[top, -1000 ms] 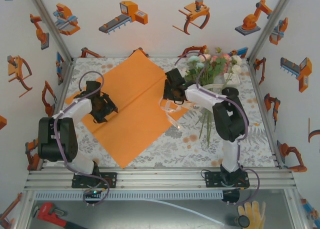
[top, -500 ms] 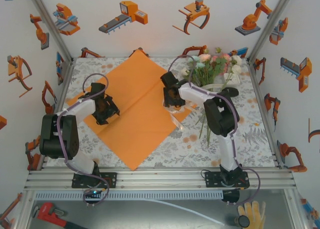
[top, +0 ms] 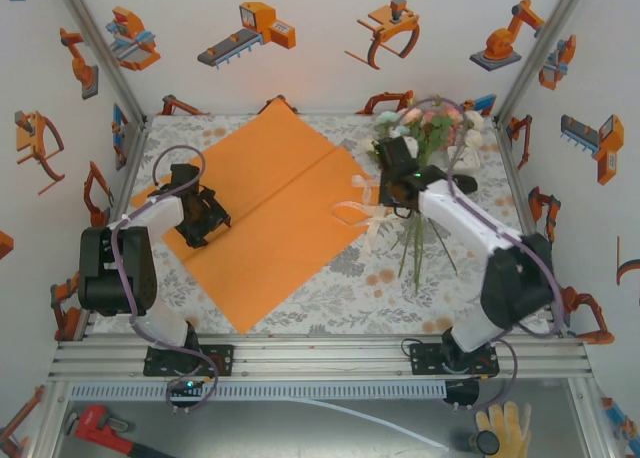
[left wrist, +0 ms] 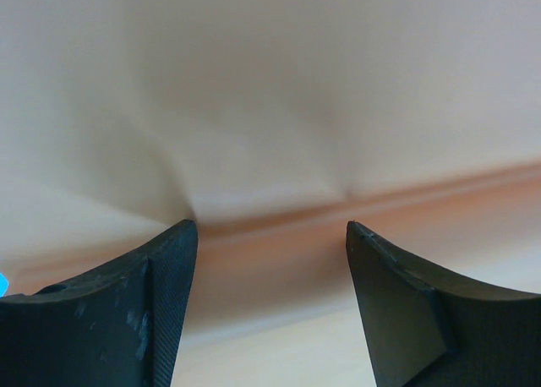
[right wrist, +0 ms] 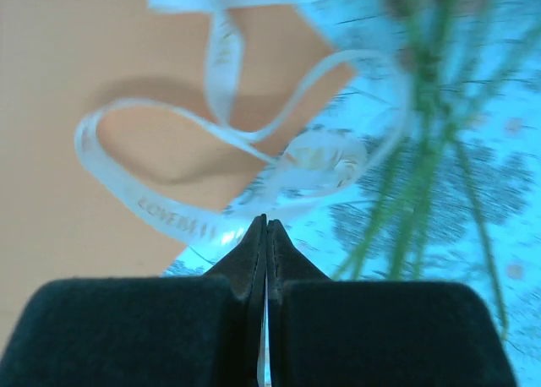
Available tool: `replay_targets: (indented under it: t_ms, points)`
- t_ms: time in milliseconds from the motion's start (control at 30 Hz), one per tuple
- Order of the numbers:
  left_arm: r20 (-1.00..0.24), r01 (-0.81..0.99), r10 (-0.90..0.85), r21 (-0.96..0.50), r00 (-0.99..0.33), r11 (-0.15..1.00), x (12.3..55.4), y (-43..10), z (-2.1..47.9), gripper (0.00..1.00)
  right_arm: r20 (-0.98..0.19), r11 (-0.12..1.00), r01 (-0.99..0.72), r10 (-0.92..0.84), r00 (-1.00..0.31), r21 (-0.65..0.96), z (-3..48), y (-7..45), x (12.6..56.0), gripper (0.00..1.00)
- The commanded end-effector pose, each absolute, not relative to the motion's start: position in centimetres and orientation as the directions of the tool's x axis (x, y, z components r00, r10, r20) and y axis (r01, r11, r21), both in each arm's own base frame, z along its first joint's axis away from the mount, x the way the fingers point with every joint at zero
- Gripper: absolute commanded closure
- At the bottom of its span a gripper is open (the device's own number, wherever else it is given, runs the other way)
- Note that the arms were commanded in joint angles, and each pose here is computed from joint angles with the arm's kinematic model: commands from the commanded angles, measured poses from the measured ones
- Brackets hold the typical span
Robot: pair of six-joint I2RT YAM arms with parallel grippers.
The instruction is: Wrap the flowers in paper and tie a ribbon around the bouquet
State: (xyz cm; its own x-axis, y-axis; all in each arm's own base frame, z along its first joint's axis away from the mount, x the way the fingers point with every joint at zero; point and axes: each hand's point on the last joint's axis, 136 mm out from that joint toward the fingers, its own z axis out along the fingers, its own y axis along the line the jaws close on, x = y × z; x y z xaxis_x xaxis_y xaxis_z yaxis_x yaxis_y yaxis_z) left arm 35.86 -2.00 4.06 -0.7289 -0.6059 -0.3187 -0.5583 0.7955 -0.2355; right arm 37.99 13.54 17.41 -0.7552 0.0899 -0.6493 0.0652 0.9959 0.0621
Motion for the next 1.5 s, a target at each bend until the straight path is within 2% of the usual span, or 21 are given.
replay_targets:
  t_ms: [0, 100, 167, 267, 333, 367, 433, 533, 700, 867, 1033, 1100, 1233, 1367, 1467]
  points:
    - [-0.271, -0.571, -0.6, -0.185, -0.753, 0.8, 34.5, -1.6, 1.9, 0.33, -0.734, 0.962, 0.247, 0.249, -0.631, 0.114, 22.4, 6.9, 35.6, 1.0]
    - [-0.268, -0.559, -0.593, -0.2, -0.759, 0.805, 34.7, -2.2, 2.0, 0.33, -0.793, 0.89, 0.394, 0.405, -0.456, 0.229, 29.2, -0.5, 34.1, 1.0]
    - [-0.272, -0.55, -0.589, -0.209, -0.761, 0.808, 34.9, -2.6, 2.2, 0.33, -0.832, 0.852, 0.459, 0.433, -0.347, 0.252, 33.6, -4.5, 33.4, 1.0]
    - [-0.272, -0.535, -0.582, -0.231, -0.766, 0.812, 35.3, -3.3, 2.5, 0.32, -0.835, 0.82, 0.531, 0.435, -0.336, 0.214, 35.2, -7.6, 33.8, 1.0]
    - [-0.277, -0.515, -0.572, -0.254, -0.772, 0.819, 35.5, -3.9, 3.0, 0.29, -0.788, 0.858, 0.454, 0.445, -0.426, 0.239, 33.2, -5.9, 35.8, 1.0]
    - [-0.282, -0.505, -0.565, -0.262, -0.775, 0.823, 35.5, -4.2, 3.2, 0.27, -0.75, 0.883, 0.377, 0.446, -0.488, 0.28, 31.8, -4.1, 37.0, 0.95]
    - [-0.302, -0.476, -0.546, -0.278, -0.782, 0.835, 35.6, -4.7, 4.3, 0.25, -0.665, 0.899, 0.241, 0.433, -0.608, 0.366, 28.6, -0.1, 39.4, 0.73]
    - [-0.343, -0.418, -0.512, -0.313, -0.787, 0.853, 35.8, -5.8, 6.5, 0.23, -0.651, 0.938, 0.174, 0.335, -0.681, 0.301, 24.8, 2.1, 42.8, 0.62]
    - [-0.435, -0.315, -0.424, -0.301, -0.794, 0.9, 35.0, -7.4, 10.7, 0.19, -0.602, 0.963, 0.184, 0.267, -0.752, 0.197, 19.3, 1.4, 48.9, 0.6]
    - [-0.479, -0.274, -0.384, -0.285, -0.79, 0.918, 33.8, -7.9, 12.4, 0.17, -0.53, 0.973, 0.153, 0.221, -0.819, 0.17, 15.0, 2.1, 53.4, 0.57]
    - [-0.487, -0.268, -0.37, -0.267, -0.791, 0.926, 33.4, -7.9, 12.6, 0.16, -0.518, 0.989, 0.142, 0.148, -0.842, 0.051, 12.9, 2.5, 55.2, 0.48]
    - [-0.489, -0.267, -0.366, -0.262, -0.792, 0.927, 33.5, -7.9, 12.6, 0.16, -0.486, 0.987, 0.162, 0.153, -0.861, 0.023, 11.6, 2.2, 55.3, 0.48]
    - [-0.489, -0.268, -0.36, -0.25, -0.795, 0.93, 33.8, -7.8, 12.5, 0.16, -0.428, 0.988, 0.151, 0.133, -0.894, -0.009, 8.8, 2.4, 55.1, 0.41]
    - [-0.482, -0.268, -0.356, -0.242, -0.801, 0.932, 33.9, -7.9, 12.0, 0.16, -0.419, 0.991, 0.114, 0.077, -0.905, -0.063, 8.1, 2.8, 54.9, 0.42]
    - [-0.472, -0.275, -0.358, -0.237, -0.806, 0.932, 34.0, -7.9, 11.5, 0.15, -0.413, 0.99, 0.125, 0.087, -0.906, -0.065, 8.3, 2.6, 54.7, 0.49]
